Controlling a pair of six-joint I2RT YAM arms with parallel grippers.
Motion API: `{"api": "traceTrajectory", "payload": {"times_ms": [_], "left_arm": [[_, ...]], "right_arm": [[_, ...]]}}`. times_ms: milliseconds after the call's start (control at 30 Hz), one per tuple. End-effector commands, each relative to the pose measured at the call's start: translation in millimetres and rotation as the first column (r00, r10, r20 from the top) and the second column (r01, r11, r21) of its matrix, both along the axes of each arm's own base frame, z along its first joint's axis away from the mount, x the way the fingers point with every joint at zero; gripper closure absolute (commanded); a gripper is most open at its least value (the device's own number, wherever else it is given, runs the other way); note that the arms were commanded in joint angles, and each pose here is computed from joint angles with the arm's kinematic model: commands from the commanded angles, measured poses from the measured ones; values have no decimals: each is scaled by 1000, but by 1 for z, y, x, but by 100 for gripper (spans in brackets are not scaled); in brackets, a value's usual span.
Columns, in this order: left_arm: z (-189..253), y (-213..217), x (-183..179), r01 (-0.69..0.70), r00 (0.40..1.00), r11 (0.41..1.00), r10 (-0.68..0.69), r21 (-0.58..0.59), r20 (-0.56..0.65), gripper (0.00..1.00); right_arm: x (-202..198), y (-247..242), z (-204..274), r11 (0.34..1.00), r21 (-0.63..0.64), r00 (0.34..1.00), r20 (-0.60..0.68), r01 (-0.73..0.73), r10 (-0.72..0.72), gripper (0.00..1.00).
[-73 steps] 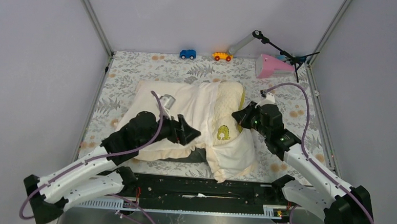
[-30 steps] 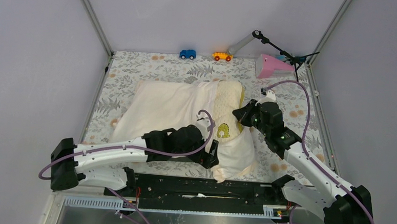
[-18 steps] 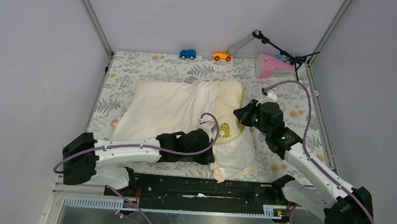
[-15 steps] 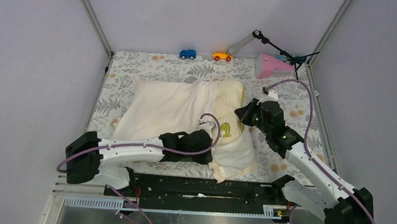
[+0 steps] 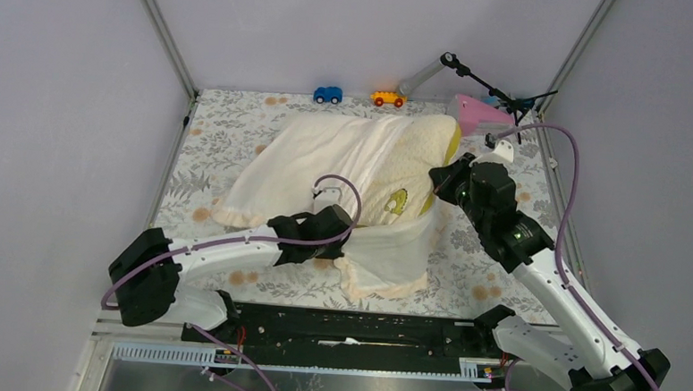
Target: Remove the pillowcase from the pillow
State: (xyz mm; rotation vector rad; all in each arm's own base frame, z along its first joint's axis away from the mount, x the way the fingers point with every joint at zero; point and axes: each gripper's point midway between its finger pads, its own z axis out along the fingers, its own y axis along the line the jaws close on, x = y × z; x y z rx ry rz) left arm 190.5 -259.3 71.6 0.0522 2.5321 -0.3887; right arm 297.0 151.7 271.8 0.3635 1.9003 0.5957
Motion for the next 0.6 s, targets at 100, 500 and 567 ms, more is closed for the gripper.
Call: {"api": "traceTrajectory", "payload": {"times_ms": [100,500,567], "left_arm": [[28,-26,-17,223,975,963,-222,-155,25,90],[37,-111,-77,251,967,896,-245,-366,64,1],[24,-111,-73,158,987,893,-158,-422,34,1]], "right_arm": [[15,-19,65,979,157,971,183,129,-157,100],[47,41,37,912,410,995,86,14,-54,100],[48,40,42,898,439,992,105,17,-70,100]]}}
